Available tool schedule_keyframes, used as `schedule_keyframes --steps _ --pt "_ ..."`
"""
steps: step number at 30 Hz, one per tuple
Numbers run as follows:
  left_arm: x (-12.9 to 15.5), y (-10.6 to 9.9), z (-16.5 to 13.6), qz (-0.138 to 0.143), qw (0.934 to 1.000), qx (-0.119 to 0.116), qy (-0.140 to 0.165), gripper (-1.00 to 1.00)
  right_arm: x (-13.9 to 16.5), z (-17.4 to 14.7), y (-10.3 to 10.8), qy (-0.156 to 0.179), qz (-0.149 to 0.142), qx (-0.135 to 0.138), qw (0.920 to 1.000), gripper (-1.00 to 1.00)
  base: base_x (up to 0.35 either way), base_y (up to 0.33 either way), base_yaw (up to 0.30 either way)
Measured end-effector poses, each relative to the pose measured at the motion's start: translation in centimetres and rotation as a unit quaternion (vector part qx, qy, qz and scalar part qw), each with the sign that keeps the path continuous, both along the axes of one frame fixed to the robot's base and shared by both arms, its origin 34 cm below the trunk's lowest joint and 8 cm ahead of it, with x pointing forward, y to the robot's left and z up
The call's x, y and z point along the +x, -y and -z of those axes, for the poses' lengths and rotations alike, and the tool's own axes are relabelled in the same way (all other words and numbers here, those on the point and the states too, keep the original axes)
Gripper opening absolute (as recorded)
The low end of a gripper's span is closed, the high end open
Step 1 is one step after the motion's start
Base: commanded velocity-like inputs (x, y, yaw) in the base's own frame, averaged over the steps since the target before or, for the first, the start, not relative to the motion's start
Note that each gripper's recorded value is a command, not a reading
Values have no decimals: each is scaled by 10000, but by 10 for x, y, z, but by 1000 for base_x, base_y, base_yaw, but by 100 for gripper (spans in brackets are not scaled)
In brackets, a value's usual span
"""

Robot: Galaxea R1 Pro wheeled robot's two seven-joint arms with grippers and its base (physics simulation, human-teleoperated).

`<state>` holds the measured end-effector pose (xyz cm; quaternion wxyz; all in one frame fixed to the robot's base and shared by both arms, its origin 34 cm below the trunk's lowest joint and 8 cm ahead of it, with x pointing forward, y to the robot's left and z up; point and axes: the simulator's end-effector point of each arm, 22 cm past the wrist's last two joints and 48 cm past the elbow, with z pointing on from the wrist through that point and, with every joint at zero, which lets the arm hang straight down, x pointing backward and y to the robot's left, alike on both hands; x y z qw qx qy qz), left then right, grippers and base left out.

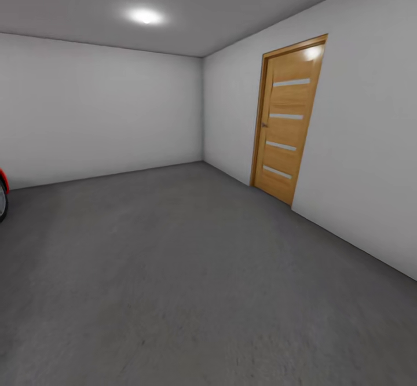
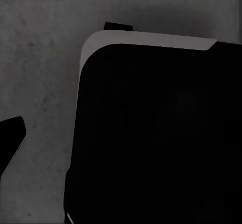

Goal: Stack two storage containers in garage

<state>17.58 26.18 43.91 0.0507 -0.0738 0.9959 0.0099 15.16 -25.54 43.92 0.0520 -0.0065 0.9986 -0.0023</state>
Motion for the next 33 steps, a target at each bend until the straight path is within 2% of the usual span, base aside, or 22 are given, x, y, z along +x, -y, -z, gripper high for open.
schedule_keyframes --steps 15,24,33 --pt "0 0 0 0 10000 0 0 100 1 0 -1 13 -5 7 10000 100 322 0 -6" --pt "0 0 0 1 10000 0 -1 100 1 0 -1 14 -27 9 10000 100 321 16 -205" --pt "0 0 0 1 10000 1 0 100 1 0 -1 14 -27 10 10000 100 322 131 -244"
